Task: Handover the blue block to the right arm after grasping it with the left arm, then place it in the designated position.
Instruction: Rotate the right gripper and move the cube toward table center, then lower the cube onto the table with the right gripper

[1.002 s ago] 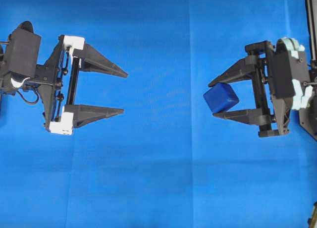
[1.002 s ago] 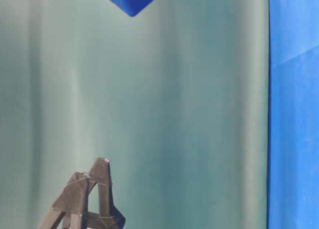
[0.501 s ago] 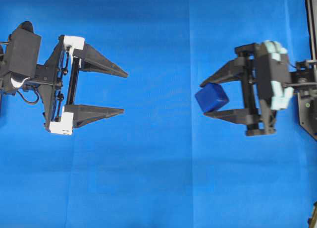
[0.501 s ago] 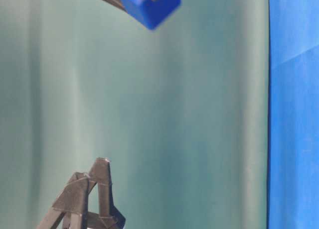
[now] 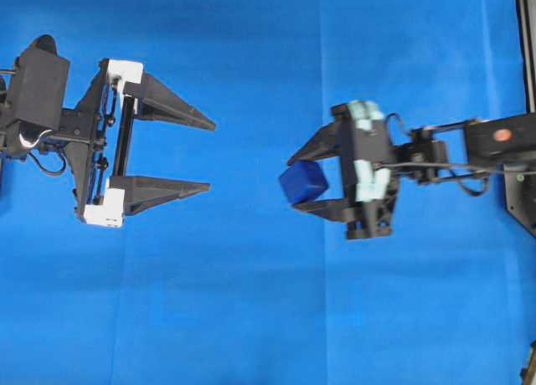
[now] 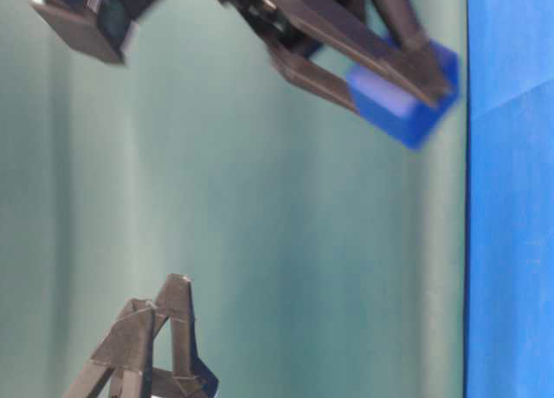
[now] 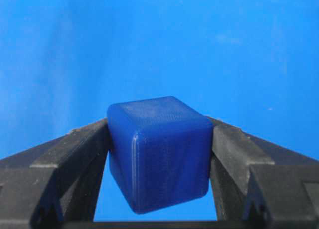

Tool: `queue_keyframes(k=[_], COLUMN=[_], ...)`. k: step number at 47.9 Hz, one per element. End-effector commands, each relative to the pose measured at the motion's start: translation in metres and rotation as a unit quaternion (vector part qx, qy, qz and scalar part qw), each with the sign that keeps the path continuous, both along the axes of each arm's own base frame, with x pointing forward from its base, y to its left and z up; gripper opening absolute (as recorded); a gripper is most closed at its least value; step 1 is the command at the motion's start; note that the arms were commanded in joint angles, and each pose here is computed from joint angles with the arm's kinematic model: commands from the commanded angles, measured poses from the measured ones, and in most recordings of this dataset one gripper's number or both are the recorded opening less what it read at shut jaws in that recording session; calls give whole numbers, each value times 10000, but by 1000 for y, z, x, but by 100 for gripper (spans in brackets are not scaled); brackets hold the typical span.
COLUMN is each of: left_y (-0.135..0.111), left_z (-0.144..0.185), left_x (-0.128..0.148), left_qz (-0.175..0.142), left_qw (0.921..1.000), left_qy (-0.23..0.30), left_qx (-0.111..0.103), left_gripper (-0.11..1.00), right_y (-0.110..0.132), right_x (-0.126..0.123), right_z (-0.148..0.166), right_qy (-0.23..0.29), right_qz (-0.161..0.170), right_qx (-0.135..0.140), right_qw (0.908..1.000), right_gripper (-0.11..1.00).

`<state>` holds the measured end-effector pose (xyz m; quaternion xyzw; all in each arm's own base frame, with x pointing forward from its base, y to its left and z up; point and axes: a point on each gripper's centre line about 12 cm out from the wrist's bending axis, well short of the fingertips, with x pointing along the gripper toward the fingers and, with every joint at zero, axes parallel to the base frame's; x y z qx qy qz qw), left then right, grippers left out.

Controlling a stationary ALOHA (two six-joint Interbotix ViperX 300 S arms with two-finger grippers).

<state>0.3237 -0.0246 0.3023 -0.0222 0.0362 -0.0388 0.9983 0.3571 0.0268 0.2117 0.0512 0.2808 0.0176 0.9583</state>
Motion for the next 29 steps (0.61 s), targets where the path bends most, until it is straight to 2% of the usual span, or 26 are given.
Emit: queue_keyframes(k=[1, 15, 29], left_y=[2, 4, 4], left_z=[13, 12, 12], left_x=[2, 2, 2], left_qz=[31, 69, 70], left_qw=[9998, 9998, 9998], left_qy=[-183, -160, -159], left_qx=[-21, -18, -34], left_gripper=[92, 92, 92], right_y=[1, 5, 6], right_x=[14, 48, 71], right_z=[1, -39, -71], right_qy=[-188, -323, -361], right_qz=[-3, -48, -147], right_qx=[49, 188, 308], right_qw=[9998, 9993, 9988], right_gripper=[43, 43, 43])
